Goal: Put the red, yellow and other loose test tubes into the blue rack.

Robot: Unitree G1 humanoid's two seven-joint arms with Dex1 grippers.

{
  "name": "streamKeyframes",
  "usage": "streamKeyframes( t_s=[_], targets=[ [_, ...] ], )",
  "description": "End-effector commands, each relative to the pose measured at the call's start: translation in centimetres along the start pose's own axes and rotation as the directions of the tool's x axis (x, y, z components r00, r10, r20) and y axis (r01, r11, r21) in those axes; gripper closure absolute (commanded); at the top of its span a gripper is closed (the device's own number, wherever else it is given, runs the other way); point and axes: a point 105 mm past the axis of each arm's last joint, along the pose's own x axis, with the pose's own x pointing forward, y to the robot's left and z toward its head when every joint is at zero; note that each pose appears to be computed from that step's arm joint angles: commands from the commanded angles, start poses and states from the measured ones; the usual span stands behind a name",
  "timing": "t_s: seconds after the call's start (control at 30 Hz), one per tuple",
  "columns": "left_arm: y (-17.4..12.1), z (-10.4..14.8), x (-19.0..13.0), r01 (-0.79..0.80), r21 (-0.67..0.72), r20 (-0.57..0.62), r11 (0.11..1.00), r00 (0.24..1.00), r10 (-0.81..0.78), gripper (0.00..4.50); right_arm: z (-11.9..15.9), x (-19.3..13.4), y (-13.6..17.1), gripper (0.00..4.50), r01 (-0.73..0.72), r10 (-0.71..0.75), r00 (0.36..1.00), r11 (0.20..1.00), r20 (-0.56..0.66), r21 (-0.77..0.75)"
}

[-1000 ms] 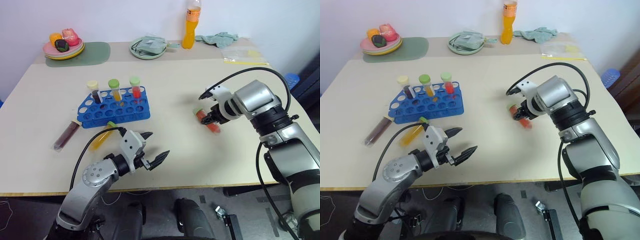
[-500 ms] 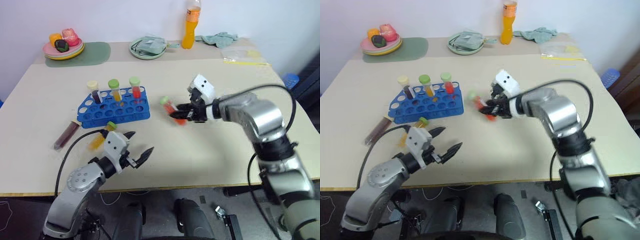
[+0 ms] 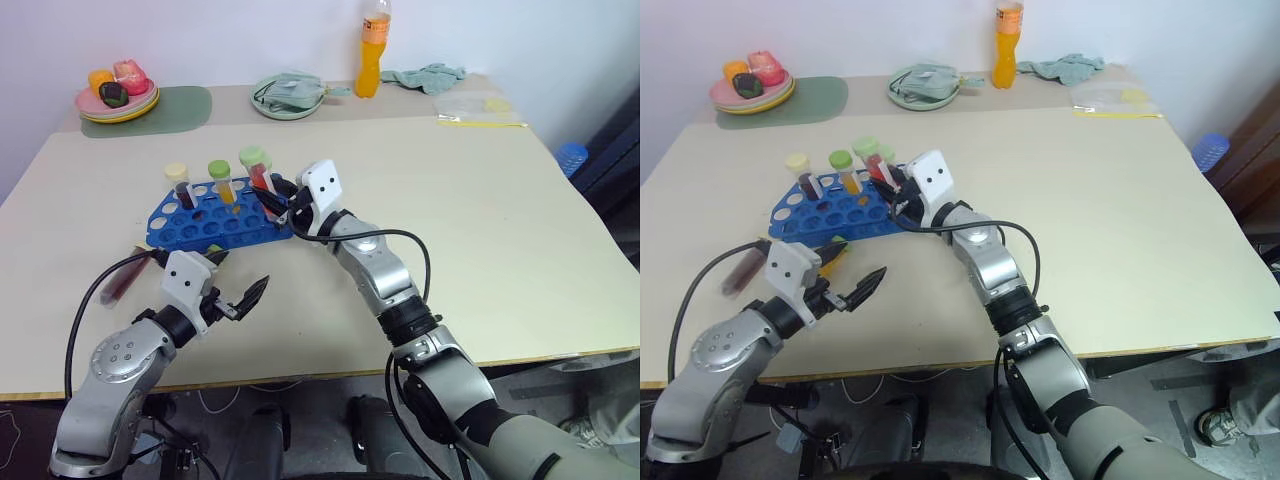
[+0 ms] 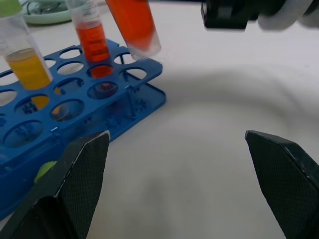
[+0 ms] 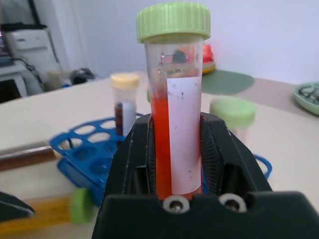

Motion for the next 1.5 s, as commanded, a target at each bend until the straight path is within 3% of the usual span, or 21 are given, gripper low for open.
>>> streamKeyframes(
  t_s=[0.03,0.63,1.27,1.5],
  targets=[
    [-0.1,1.4,-0.3,-0.003,0.025,0.04,1.0,0.999,0.002,0.0,1.6,1.4,0.7,3.73,-0.009,0.011,0.998,0.999,0.066,-0.043],
    [-0.2,1.4,-0.4,-0.027,0.019,0.046,0.999,0.999,0.026,0.0,-1.3,1.6,-0.5,3.73,0.034,-0.033,0.999,0.999,0.012,-0.029],
    [0.0,1.9,0.0,-0.023,0.035,0.057,0.999,0.998,0.021,0.0,-2.0,1.6,-0.6,3.73,0.026,-0.026,1.0,1.0,-0.003,-0.004],
    [1.2,1.0,-0.6,-0.096,0.023,0.02,0.995,0.995,0.095,0.0,-0.5,1.3,-0.5,0.25,0.015,-0.014,0.996,1.0,0.09,-0.005]
  ],
)
